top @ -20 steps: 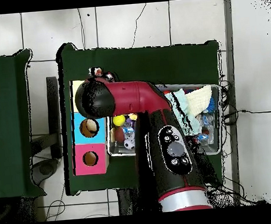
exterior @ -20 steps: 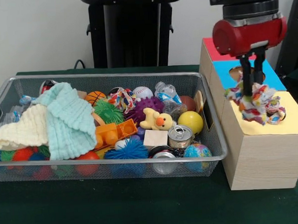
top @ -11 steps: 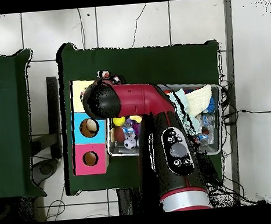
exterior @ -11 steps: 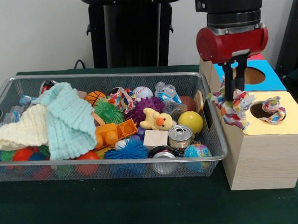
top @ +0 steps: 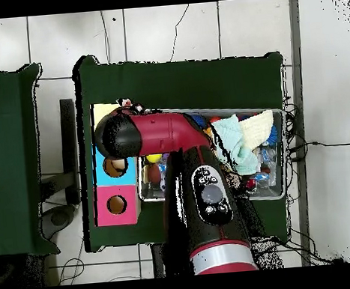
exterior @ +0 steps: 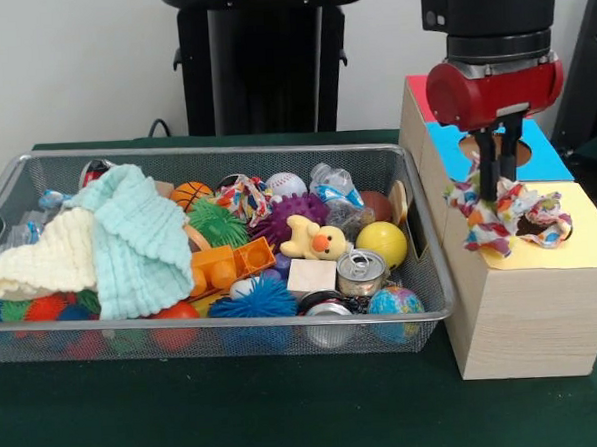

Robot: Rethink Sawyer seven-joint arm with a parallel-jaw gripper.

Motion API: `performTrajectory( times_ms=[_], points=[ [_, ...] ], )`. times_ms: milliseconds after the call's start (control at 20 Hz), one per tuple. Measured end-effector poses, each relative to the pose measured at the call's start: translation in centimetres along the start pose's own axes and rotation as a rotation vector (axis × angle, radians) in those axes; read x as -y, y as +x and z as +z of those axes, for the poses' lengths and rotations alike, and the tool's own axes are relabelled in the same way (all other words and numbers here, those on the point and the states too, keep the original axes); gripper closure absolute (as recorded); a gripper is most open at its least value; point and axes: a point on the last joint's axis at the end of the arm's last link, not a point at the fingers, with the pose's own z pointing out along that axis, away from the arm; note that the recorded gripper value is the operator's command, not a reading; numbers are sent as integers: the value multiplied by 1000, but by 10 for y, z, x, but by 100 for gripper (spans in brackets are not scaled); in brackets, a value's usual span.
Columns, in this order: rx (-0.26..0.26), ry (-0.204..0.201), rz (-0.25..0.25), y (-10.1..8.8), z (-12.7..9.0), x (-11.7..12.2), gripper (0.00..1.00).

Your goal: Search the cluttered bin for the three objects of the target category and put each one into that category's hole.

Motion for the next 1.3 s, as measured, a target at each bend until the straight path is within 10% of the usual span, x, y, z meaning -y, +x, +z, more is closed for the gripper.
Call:
performTrajectory(
  times_ms=[1300],
  points=[
    [-22, -92, 34, -8, -10, -85, 100]
  ],
)
